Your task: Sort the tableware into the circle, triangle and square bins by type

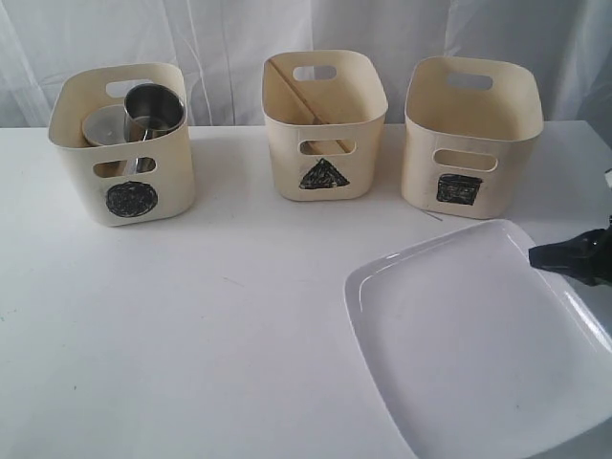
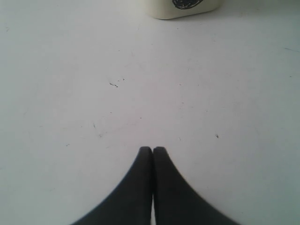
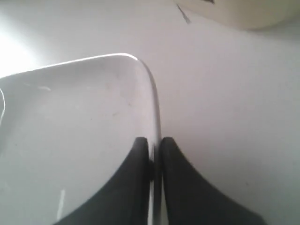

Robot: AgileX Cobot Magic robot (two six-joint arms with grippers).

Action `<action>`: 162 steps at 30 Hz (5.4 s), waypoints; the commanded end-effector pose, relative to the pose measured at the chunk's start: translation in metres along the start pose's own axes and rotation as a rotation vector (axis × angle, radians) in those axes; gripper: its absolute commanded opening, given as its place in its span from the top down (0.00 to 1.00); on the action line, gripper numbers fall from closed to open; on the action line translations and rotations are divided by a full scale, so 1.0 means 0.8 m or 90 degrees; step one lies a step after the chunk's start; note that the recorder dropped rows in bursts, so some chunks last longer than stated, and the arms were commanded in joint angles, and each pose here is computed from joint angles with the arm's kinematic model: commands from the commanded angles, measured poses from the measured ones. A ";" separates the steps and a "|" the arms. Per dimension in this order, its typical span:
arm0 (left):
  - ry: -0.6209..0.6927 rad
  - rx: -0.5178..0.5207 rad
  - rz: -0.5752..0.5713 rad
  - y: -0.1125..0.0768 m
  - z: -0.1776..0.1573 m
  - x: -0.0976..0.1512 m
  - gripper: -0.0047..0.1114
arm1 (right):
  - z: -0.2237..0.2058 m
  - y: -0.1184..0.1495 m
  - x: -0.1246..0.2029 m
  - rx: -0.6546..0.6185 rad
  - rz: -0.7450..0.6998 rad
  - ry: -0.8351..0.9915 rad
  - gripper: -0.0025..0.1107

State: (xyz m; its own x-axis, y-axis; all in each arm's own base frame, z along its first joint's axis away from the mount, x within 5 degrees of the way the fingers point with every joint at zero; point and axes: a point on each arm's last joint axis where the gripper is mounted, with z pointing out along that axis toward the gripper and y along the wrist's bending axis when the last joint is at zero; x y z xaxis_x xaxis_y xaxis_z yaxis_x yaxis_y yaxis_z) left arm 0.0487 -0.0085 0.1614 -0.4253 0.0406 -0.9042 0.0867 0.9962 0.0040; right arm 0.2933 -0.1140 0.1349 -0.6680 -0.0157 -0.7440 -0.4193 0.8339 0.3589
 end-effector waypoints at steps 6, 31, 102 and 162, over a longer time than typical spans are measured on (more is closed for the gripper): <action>0.005 0.002 -0.010 -0.001 0.001 0.003 0.96 | 0.015 0.027 -0.004 -0.067 -0.021 0.047 0.98; 0.005 0.002 -0.010 -0.001 0.001 0.003 0.96 | 0.046 0.002 0.025 0.025 -0.001 0.123 0.98; 0.005 0.002 -0.010 -0.001 0.001 0.003 0.96 | 0.073 0.022 0.025 0.025 -0.012 0.202 0.98; 0.005 0.002 -0.010 -0.001 0.001 0.003 0.96 | 0.009 0.121 -0.098 0.076 -0.205 0.020 0.87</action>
State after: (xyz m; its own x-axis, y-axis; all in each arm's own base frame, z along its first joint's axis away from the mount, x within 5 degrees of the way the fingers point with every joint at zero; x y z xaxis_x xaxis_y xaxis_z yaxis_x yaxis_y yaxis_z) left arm 0.0487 -0.0085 0.1614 -0.4253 0.0406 -0.9042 0.0867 0.9962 0.0040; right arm 0.3069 -0.0289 0.2368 -0.5002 -0.3076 -0.8094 -0.5223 0.8528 -0.0014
